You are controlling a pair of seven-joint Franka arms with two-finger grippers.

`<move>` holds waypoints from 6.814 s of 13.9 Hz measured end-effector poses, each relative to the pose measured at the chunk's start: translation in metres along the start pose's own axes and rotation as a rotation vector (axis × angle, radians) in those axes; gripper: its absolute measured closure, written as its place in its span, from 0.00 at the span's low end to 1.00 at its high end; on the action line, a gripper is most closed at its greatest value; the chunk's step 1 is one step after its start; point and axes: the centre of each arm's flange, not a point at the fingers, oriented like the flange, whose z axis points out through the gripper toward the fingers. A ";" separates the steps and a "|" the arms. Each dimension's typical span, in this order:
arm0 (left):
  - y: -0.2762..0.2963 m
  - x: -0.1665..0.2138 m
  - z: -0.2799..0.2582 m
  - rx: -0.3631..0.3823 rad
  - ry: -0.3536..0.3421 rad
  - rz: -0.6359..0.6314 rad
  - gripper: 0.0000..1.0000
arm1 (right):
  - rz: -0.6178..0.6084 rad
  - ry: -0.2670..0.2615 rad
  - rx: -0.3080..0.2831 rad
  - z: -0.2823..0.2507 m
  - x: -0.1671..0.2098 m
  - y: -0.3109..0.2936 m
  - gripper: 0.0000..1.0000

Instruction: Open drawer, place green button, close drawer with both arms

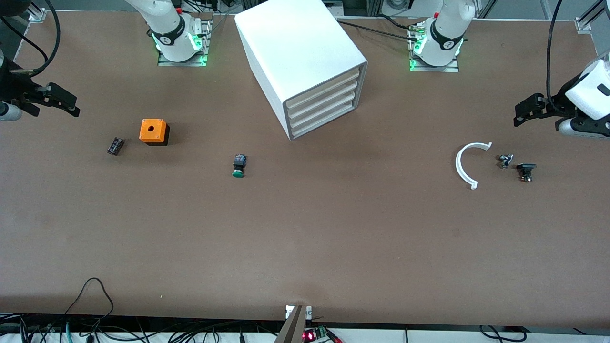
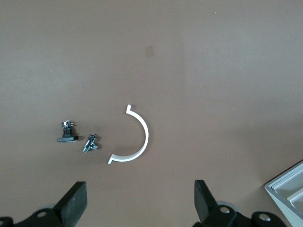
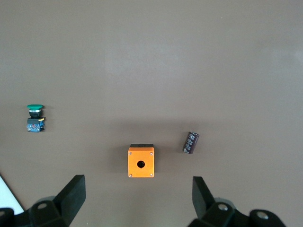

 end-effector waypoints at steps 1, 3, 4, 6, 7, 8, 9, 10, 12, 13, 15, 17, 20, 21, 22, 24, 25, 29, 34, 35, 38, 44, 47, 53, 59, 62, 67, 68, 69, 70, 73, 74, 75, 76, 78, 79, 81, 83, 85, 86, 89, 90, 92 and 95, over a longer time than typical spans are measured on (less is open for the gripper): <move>0.000 0.000 0.000 0.000 0.002 0.001 0.00 | 0.000 -0.004 0.000 0.001 0.000 0.000 0.00; 0.000 0.003 -0.004 0.002 0.018 0.003 0.00 | 0.000 -0.012 0.001 0.004 -0.001 0.000 0.00; 0.001 0.004 -0.005 0.002 0.022 0.004 0.00 | 0.000 -0.015 0.001 0.006 -0.001 0.000 0.00; 0.003 0.006 -0.007 0.003 0.026 0.008 0.00 | 0.001 -0.020 0.001 0.008 -0.002 0.000 0.00; 0.004 0.006 -0.008 0.003 0.028 0.009 0.00 | 0.001 -0.021 0.002 0.009 -0.003 0.000 0.00; 0.004 0.006 -0.008 0.003 0.029 0.010 0.00 | 0.001 -0.019 0.002 0.009 -0.003 0.000 0.00; 0.004 0.006 -0.008 0.003 0.029 0.010 0.00 | 0.000 -0.017 0.001 0.009 -0.003 0.000 0.00; 0.004 0.007 -0.008 0.003 0.030 0.012 0.00 | 0.000 -0.016 0.001 0.009 -0.003 0.000 0.00; 0.010 0.008 -0.009 0.003 0.033 0.023 0.00 | -0.001 -0.017 -0.004 0.009 -0.004 0.000 0.00; 0.014 0.009 -0.010 0.003 0.035 0.030 0.00 | -0.001 -0.016 -0.004 0.008 -0.004 0.000 0.00; 0.020 0.013 -0.006 0.002 0.027 0.041 0.00 | -0.002 0.003 -0.005 0.007 -0.002 0.000 0.00; 0.028 0.020 0.009 -0.002 0.001 0.057 0.00 | -0.003 0.023 -0.007 0.008 0.001 0.000 0.00; 0.059 0.046 0.082 -0.022 -0.128 0.119 0.00 | -0.011 0.017 -0.010 0.017 0.008 -0.005 0.00; 0.071 0.056 0.114 -0.033 -0.177 0.141 0.00 | -0.015 0.015 -0.011 0.022 0.012 -0.007 0.00; 0.077 0.064 0.140 -0.053 -0.209 0.162 0.00 | -0.021 0.007 -0.013 0.029 0.017 -0.011 0.00; 0.082 0.072 0.175 -0.146 -0.249 0.222 0.00 | -0.037 -0.011 -0.019 0.044 0.031 -0.021 0.00; 0.087 0.075 0.191 -0.236 -0.261 0.231 0.00 | -0.050 -0.020 -0.022 0.051 0.038 -0.028 0.00; 0.125 0.062 0.298 -0.623 -0.346 0.119 0.00 | -0.097 -0.066 -0.036 0.084 0.065 -0.060 0.00; 0.207 0.007 0.386 -0.884 -0.436 0.129 0.00 | -0.116 -0.106 0.006 0.135 0.084 -0.092 0.00; 0.225 -0.006 0.397 -0.923 -0.458 0.133 0.00 | -0.110 -0.106 0.018 0.144 0.087 -0.103 0.00; 0.264 -0.042 0.421 -0.990 -0.516 0.175 0.00 | -0.075 -0.111 0.040 0.167 0.092 -0.135 0.00; 0.315 -0.087 0.438 -1.028 -0.601 0.223 0.08 | -0.108 -0.120 0.032 0.198 0.088 -0.201 0.00; 0.329 -0.098 0.449 -0.996 -0.577 0.209 0.22 | -0.057 -0.128 0.015 0.236 0.090 -0.228 0.01; 0.328 -0.097 0.447 -1.006 -0.569 0.196 0.77 | 0.053 -0.086 -0.003 0.277 0.073 -0.311 0.03; 0.220 -0.019 0.426 -1.017 -0.352 0.105 0.85 | 0.066 -0.060 -0.006 0.338 0.048 -0.338 0.03; 0.187 0.004 0.419 -1.000 -0.286 0.059 0.81 | 0.056 -0.056 0.000 0.365 0.028 -0.338 0.03; 0.161 0.030 0.394 -0.962 -0.171 0.028 0.32 | 0.060 -0.076 0.001 0.374 0.014 -0.348 0.07; 0.149 0.043 0.375 -0.923 -0.090 0.008 0.23 | 0.059 -0.082 -0.001 0.377 0.011 -0.348 0.07; 0.129 0.056 0.351 -0.874 0.015 -0.023 0.12 | 0.058 -0.089 -0.004 0.380 0.008 -0.347 0.11; 0.110 0.065 0.326 -0.836 0.104 -0.048 0.01 | 0.057 -0.096 -0.008 0.383 0.005 -0.347 0.11; 0.084 0.071 0.265 -0.779 0.242 -0.042 0.00 | 0.056 -0.110 -0.016 0.389 -0.001 -0.345 0.11; 0.080 0.070 0.247 -0.730 0.266 0.002 0.00 | 0.056 -0.113 -0.017 0.390 -0.002 -0.344 0.11; 0.070 0.069 0.228 -0.657 0.285 0.058 0.00 | 0.056 -0.115 -0.018 0.391 -0.003 -0.343 0.11; 0.055 0.066 0.207 -0.582 0.297 0.112 0.00 | 0.056 -0.115 -0.018 0.391 -0.003 -0.343 0.19; 0.019 0.057 0.160 -0.501 0.271 0.189 0.00 | 0.055 -0.112 -0.017 0.391 -0.003 -0.344 0.46; -0.004 0.051 0.137 -0.468 0.244 0.211 0.00 | 0.055 -0.109 -0.015 0.390 -0.003 -0.344 0.56; -0.037 0.043 0.095 -0.381 0.191 0.239 0.00 | 0.054 -0.096 -0.007 0.387 0.000 -0.346 0.59; -0.043 0.039 0.062 -0.270 0.144 0.218 0.00 | 0.052 -0.079 0.004 0.381 0.004 -0.350 0.59; -0.037 0.038 0.041 -0.168 0.098 0.163 0.00 | 0.045 -0.052 0.020 0.368 0.013 -0.354 0.59; -0.034 0.038 0.035 -0.132 0.081 0.134 0.00 | 0.035 -0.034 0.032 0.358 0.018 -0.356 0.59; -0.031 0.035 0.028 -0.095 0.052 0.079 0.00 | -0.065 0.038 0.053 0.317 0.033 -0.353 0.59; -0.032 0.034 0.027 -0.081 0.049 0.074 0.00 | -0.119 0.068 0.049 0.302 0.039 -0.348 0.59; -0.032 0.034 0.024 -0.041 0.046 0.062 0.00 | -0.226 0.135 0.045 0.268 0.053 -0.341 0.59; -0.022 0.036 0.014 0.005 0.053 0.029 0.00 | -0.441 0.239 0.051 0.218 0.071 -0.350 0.59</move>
